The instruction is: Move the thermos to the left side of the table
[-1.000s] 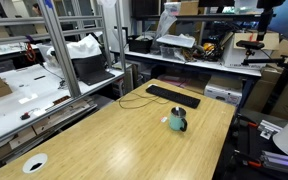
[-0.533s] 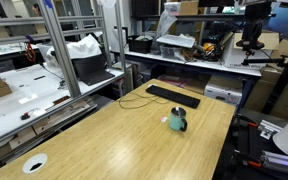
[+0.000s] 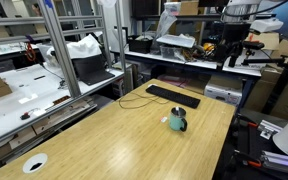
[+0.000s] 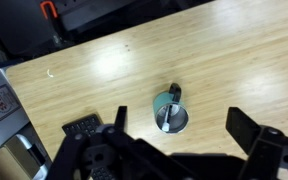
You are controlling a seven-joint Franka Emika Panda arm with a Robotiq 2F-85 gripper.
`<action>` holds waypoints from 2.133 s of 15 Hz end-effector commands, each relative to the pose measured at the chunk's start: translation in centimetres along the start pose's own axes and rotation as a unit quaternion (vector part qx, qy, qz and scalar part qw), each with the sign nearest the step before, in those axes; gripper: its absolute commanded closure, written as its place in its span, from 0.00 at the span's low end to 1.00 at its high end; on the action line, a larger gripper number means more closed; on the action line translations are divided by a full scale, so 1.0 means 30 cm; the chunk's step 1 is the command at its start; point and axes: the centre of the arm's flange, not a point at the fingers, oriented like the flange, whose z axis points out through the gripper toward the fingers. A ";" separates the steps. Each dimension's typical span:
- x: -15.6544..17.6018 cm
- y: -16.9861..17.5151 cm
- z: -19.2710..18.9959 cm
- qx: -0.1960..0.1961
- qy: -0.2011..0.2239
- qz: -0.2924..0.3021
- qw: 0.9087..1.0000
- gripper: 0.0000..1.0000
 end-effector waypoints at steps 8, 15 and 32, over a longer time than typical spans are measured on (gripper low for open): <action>-0.009 -0.283 0.197 -0.030 0.029 0.118 0.992 0.00; 0.000 -0.282 0.191 -0.019 0.035 0.112 0.993 0.00; 0.261 -0.204 0.839 0.053 -0.035 0.001 0.998 0.00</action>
